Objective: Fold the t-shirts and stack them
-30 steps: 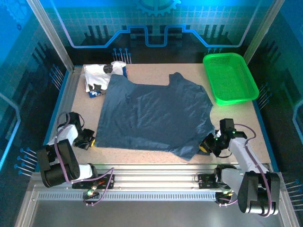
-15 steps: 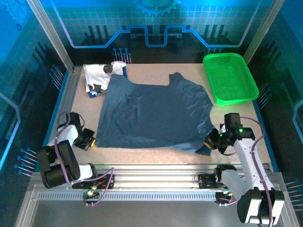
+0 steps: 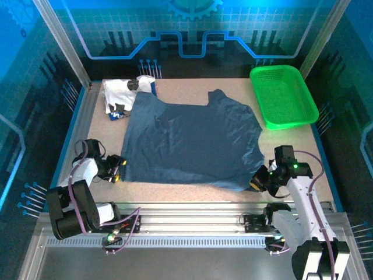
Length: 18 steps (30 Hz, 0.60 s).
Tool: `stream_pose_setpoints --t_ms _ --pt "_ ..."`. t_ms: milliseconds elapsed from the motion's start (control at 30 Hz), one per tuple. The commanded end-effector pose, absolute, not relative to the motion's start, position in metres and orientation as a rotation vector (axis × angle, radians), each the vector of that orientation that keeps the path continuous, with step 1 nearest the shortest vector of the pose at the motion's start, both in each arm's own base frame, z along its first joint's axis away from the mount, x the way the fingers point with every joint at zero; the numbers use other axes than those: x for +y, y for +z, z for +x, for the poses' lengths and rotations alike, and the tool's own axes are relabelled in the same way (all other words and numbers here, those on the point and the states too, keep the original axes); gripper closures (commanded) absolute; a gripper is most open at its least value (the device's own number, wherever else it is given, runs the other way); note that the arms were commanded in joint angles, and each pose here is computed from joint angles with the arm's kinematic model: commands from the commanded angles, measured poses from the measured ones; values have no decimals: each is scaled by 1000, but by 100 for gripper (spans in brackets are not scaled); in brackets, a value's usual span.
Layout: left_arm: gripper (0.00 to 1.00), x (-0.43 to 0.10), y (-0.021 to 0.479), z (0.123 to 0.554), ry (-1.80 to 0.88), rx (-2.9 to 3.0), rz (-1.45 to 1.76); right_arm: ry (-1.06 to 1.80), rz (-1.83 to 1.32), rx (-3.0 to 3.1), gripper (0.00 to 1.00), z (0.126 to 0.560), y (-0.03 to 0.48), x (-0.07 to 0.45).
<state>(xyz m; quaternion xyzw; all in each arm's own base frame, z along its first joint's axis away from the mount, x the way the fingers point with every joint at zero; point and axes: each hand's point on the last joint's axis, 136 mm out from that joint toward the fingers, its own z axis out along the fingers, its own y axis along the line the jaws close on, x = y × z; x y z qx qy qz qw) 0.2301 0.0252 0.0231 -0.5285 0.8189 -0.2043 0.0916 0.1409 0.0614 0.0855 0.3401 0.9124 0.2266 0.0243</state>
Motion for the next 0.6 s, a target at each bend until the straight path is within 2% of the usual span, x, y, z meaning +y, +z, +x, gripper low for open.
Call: stream_pose_setpoints --t_ms 0,267,400,467,567 --pt "35 15 24 219 -641 2481 -1576 699 1035 2858 100 136 88 65" --pt "29 14 22 206 -602 2529 -1580 590 1003 2905 99 136 82 58" --pt "31 10 10 206 -630 2533 -1600 513 1000 2929 97 138 71 52" --pt "34 10 4 207 -635 2535 -1604 486 988 2939 97 140 65 51" --pt "49 5 -6 210 -687 2534 -1615 489 981 2946 96 145 56 53"
